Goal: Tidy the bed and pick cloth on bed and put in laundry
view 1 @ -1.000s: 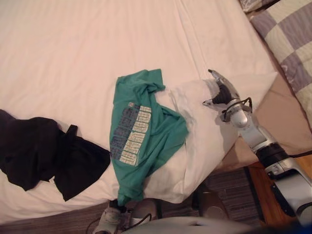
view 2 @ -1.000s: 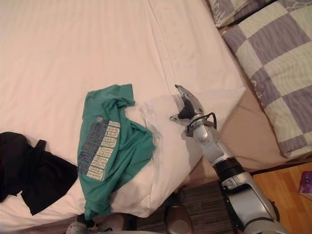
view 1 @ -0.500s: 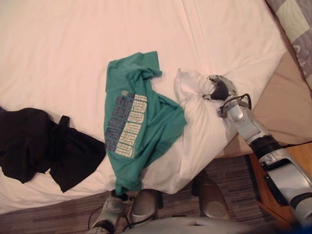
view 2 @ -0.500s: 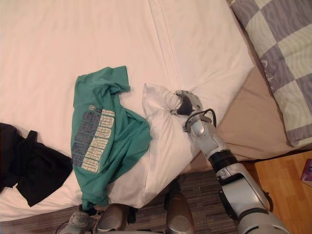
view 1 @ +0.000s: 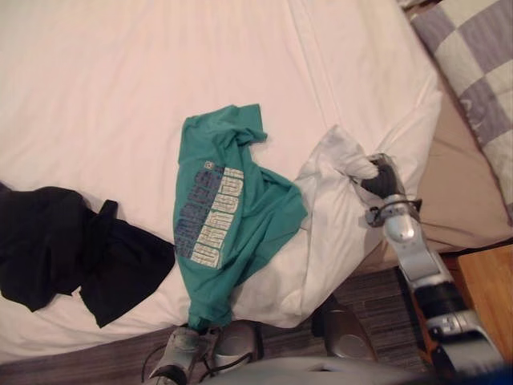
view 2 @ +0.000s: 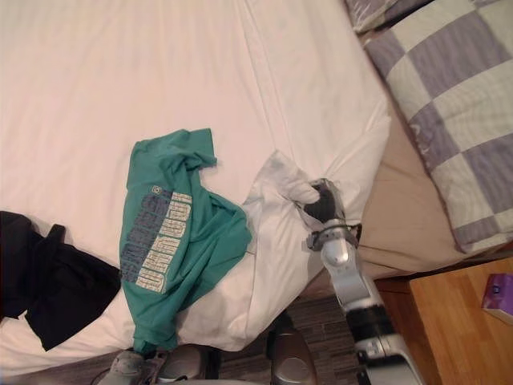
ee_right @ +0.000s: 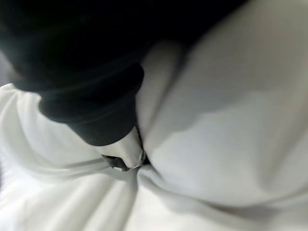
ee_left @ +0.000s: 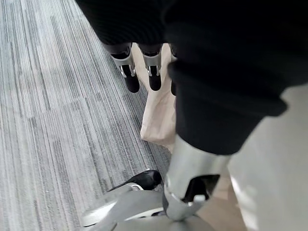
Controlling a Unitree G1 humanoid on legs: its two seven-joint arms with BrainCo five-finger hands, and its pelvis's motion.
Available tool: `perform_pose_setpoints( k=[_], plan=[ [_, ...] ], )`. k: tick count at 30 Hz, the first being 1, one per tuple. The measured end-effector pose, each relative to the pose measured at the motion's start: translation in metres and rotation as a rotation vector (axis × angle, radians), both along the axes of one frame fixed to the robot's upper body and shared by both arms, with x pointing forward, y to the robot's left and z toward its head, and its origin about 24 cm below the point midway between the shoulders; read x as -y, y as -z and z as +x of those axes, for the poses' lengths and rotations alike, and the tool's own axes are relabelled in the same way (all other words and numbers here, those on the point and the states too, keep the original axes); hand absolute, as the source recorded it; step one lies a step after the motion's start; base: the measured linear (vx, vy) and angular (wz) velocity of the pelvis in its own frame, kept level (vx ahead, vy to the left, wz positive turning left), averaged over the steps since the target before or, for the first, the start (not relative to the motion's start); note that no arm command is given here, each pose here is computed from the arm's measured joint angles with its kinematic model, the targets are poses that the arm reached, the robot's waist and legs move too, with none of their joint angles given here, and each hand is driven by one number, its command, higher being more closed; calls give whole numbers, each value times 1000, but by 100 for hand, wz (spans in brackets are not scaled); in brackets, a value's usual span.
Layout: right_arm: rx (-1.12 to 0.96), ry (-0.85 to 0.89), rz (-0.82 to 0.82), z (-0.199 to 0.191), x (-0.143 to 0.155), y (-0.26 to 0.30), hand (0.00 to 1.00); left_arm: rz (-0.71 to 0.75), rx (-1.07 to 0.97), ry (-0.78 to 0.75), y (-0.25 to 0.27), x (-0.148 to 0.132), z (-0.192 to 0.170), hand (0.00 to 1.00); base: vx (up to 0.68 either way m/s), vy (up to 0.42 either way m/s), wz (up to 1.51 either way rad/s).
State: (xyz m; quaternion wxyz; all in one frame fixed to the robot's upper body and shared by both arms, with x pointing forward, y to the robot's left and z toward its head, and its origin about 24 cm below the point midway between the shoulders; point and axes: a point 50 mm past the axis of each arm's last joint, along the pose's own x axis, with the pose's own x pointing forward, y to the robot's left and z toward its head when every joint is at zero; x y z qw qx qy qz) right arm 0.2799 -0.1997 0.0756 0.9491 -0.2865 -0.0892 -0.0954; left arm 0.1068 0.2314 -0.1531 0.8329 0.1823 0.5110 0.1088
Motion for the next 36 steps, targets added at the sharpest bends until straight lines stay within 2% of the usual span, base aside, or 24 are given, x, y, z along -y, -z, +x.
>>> perform_pose_setpoints(
  k=[7, 8, 17, 21, 24, 25, 28, 32, 36],
  plan=[
    [-12, 202, 252, -53, 32, 21, 100, -40, -95, -101, 9, 1, -37, 0, -33, -7, -30],
    [-17, 229, 284, -59, 38, 25, 0, -55, -105, -122, 11, 3, -43, 0, 22, -16, -22],
    [-97, 395, 476, -69, 62, 60, 0, -110, -128, -237, 15, 12, -60, 0, 65, -10, -18],
    [-113, 484, 531, -66, 84, 65, 0, -124, -130, -267, 15, 13, -63, 0, 14, 19, -5],
    [-129, 563, 507, -75, 106, 65, 0, -124, -127, -267, 15, 13, -63, 0, 0, 0, 0],
    [-100, 658, 493, -85, 126, 60, 0, -121, -123, -267, 14, 12, -65, 0, 0, 0, 0],
    [55, 918, 308, -124, 201, 11, 0, -135, -150, -259, 15, 13, -75, 0, -15, -1, -12],
    [156, 1081, 137, -156, 238, -28, 0, -125, -190, -248, 16, 12, -91, 0, -7, -28, -10],
    [145, 1143, 144, -167, 244, -24, 0, -122, -205, -223, 16, 13, -94, 0, -29, -39, -14]
  ],
)
